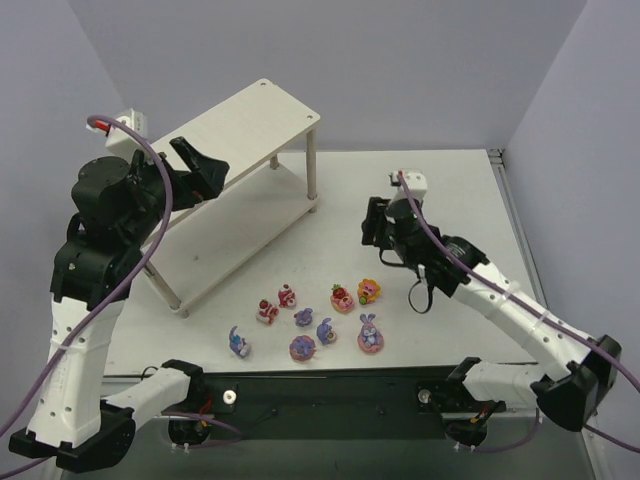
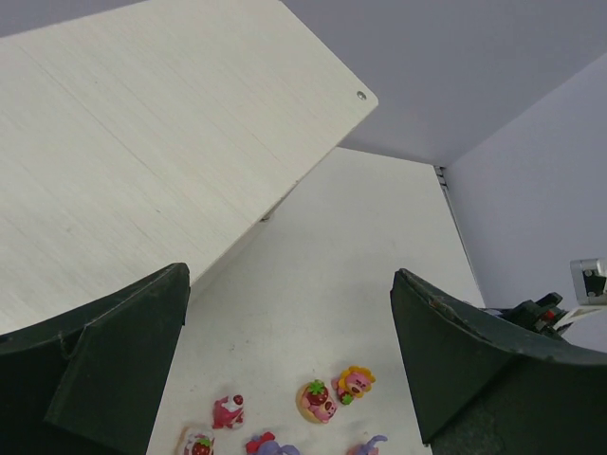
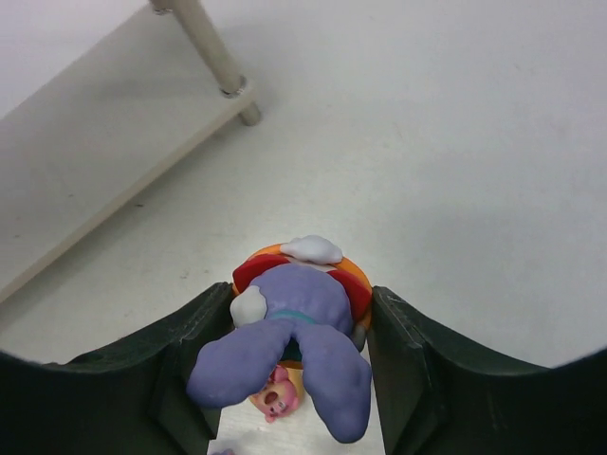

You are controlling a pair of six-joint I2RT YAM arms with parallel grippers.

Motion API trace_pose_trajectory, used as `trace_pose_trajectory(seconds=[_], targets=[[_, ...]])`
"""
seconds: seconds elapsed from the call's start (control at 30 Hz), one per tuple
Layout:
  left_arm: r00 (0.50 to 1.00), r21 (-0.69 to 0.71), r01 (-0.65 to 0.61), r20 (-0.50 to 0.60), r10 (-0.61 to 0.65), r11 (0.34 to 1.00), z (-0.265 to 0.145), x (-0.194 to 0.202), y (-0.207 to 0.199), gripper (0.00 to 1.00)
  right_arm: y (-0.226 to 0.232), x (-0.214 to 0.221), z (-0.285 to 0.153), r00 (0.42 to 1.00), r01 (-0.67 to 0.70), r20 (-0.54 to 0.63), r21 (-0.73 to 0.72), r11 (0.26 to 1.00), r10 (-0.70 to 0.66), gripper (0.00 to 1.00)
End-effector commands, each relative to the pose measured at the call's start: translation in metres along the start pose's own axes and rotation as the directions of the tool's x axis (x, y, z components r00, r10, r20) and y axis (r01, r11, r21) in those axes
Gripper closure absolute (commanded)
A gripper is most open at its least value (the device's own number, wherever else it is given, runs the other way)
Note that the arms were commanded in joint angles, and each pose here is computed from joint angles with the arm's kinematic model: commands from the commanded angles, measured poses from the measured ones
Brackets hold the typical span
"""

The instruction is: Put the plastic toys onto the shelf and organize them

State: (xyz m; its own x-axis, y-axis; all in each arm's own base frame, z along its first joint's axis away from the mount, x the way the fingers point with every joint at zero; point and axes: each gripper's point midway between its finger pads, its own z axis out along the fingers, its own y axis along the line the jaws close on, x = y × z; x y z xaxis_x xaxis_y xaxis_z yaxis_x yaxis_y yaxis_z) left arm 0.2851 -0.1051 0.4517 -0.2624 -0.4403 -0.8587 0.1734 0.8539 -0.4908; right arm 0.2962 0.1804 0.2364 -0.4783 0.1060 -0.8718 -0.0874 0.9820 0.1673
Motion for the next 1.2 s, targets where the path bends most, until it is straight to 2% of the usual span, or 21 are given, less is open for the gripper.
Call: trace_pose_trajectory(seconds=[0.0, 0.2, 0.37, 0.4, 0.47, 0.5, 0.7, 0.9, 1.03, 1.17], targets=[[0.998, -0.103, 0.014, 0.061, -0.007, 0.995, -0.015, -0.02, 0.015, 0.03, 0.058, -0.026, 0.019, 0.981, 0.189, -0.001, -0.234, 0.954, -0.195, 1.0], [0.998, -0.139, 0.019, 0.069, -0.009, 0.99, -0.026, -0.014, 0.026, 0.03, 0.118, -0.029, 0.063, 0.967, 0.245, 0.034, -0.402, 0.882, -0.253, 1.0], [0.995, -0.124, 0.0, 0.102, 0.013, 0.992, -0.038, -0.02, 0.023, 0.03, 0.155, -0.03, 0.088, 0.969, 0.242, 0.082, -0.509, 0.826, -0.234, 1.0], [0.995, -0.12, -0.003, 0.103, 0.016, 0.993, -0.039, -0.02, 0.023, 0.03, 0.159, -0.022, 0.099, 0.968, 0.244, 0.074, -0.516, 0.821, -0.242, 1.0], [0.992, -0.111, -0.014, 0.12, 0.027, 0.994, -0.04, -0.024, 0.022, 0.03, 0.166, -0.034, 0.109, 0.967, 0.255, 0.123, -0.522, 0.814, -0.223, 1.0], [0.992, -0.113, -0.015, 0.124, 0.029, 0.994, -0.04, -0.025, 0.022, 0.03, 0.168, -0.025, 0.123, 0.966, 0.255, 0.108, -0.521, 0.815, -0.233, 1.0], [0.991, -0.122, -0.029, 0.128, 0.045, 0.992, -0.035, -0.03, 0.021, 0.03, 0.176, -0.036, 0.181, 0.976, 0.217, 0.12, -0.529, 0.82, -0.181, 1.0], [0.991, -0.175, -0.03, 0.123, 0.052, 0.984, -0.023, -0.033, 0.029, 0.03, 0.177, -0.033, 0.225, 0.979, 0.204, 0.121, -0.516, 0.832, -0.165, 1.0], [0.992, -0.209, -0.047, 0.106, 0.07, 0.977, -0.012, -0.033, 0.034, 0.03, 0.181, -0.039, 0.231, 0.976, 0.218, 0.138, -0.514, 0.829, -0.171, 1.0], [0.992, -0.216, -0.059, 0.096, 0.081, 0.975, -0.007, -0.034, 0.035, 0.03, 0.179, -0.029, 0.237, 0.973, 0.232, 0.102, -0.498, 0.836, -0.209, 1.0]])
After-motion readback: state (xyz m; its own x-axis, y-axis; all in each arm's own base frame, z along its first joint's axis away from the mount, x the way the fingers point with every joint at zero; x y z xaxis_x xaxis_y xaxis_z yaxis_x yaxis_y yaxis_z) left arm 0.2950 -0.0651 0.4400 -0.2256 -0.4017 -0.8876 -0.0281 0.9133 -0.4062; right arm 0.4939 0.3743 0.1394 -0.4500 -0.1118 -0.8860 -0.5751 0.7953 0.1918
